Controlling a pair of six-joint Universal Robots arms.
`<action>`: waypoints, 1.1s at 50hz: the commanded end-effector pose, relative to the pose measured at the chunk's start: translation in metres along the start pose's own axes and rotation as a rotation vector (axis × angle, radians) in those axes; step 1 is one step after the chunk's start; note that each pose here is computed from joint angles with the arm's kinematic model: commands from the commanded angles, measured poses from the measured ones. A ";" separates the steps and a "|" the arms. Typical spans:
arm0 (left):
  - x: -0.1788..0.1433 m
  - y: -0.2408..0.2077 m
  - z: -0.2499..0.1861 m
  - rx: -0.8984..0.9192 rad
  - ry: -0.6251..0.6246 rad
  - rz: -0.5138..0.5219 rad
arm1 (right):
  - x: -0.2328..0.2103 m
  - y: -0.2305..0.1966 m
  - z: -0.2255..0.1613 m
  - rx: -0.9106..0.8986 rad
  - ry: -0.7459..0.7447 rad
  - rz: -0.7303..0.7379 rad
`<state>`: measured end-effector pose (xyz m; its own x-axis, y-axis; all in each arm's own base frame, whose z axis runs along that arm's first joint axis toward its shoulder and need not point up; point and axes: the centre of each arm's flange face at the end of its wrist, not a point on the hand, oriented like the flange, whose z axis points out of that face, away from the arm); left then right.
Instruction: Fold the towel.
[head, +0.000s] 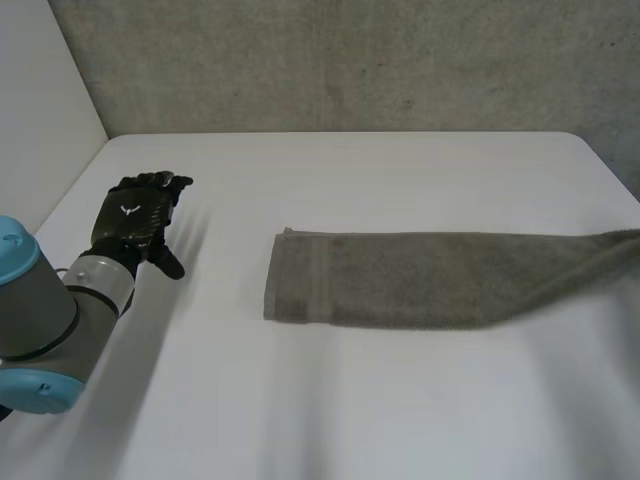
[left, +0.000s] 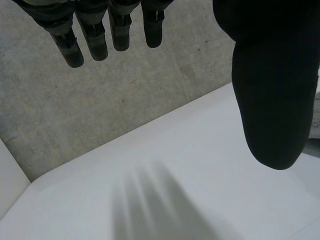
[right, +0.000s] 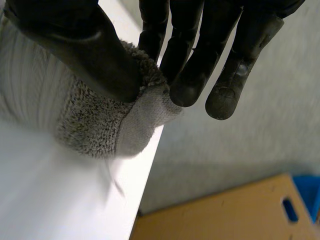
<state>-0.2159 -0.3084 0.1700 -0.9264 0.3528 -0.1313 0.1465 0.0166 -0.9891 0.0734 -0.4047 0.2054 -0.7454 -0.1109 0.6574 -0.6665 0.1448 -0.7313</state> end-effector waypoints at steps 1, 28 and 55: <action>0.001 0.001 -0.001 -0.004 0.003 0.000 | -0.066 -0.112 -0.053 0.309 -0.160 0.005; 0.023 0.002 -0.006 -0.003 0.065 0.009 | -0.285 -0.164 -0.202 0.672 -0.598 -0.175; 0.116 0.020 -0.011 -0.002 0.292 0.036 | -0.196 -0.033 -0.116 0.112 -0.558 0.187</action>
<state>-0.3123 -0.2599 0.1514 -0.7856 0.6020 -0.1430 0.1576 -0.0287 -0.9871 0.2490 -0.2642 0.1467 -0.7300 -0.5763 0.3674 -0.4832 0.0551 -0.8738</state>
